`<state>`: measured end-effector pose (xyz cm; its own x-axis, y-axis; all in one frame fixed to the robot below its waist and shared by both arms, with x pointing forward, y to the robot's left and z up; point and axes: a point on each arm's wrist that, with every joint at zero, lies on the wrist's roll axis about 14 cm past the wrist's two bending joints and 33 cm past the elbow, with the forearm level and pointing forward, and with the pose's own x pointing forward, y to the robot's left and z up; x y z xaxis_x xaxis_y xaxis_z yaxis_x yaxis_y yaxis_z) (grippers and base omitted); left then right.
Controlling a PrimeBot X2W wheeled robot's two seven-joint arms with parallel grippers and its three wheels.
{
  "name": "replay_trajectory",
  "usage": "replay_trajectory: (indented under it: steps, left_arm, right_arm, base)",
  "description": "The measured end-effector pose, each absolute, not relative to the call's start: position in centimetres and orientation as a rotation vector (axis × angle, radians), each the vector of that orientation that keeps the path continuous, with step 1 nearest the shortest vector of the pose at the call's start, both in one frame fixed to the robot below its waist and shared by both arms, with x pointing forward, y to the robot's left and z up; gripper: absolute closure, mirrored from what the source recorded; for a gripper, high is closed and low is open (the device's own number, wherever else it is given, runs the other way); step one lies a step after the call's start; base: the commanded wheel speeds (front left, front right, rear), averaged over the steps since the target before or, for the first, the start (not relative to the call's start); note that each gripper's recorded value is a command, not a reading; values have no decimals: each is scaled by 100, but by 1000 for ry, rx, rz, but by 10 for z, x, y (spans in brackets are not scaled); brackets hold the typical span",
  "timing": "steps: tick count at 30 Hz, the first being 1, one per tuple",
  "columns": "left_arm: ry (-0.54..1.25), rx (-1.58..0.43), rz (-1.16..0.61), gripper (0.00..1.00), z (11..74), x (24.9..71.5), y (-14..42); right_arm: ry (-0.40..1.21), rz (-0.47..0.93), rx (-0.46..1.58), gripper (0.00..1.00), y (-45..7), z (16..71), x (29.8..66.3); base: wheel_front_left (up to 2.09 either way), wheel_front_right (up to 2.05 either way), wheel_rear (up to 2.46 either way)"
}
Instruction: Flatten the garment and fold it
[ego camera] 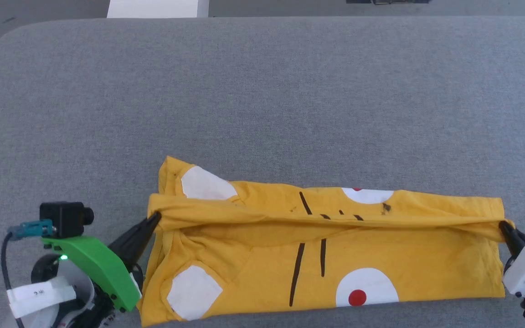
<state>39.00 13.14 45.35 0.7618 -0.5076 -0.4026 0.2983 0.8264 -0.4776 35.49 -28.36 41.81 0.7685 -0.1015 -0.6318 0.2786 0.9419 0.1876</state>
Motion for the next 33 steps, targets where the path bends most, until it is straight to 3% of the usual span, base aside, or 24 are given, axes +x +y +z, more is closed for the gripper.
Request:
replay_trajectory:
  steps: [15, 16, 17, 18, 28, 33]
  left_arm:
    - [752, -445, -357, 100, 385, 360, 137]
    - [748, -444, -351, 72, 384, 362, 137]
    - [746, -444, -345, 50, 382, 363, 138]
    - [740, -448, -340, 0, 382, 364, 138]
    - [632, -442, -333, 0, 400, 380, 136]
    - [439, -454, -298, 0, 444, 391, 144]
  right_arm:
    - [764, -220, 306, 100, -276, 382, 347]
    - [768, -220, 308, 93, -275, 380, 347]
    - [766, -220, 310, 60, -275, 380, 348]
    - [761, -220, 311, 0, -275, 380, 350]
    - [733, -204, 333, 0, -272, 390, 354]
    - [685, -180, 345, 0, -269, 416, 346]
  base:
    - [0, 0, 0]
    - [0, 0, 0]
    - [0, 0, 0]
    - [0, 0, 0]
    - [0, 0, 0]
    - [0, 0, 0]
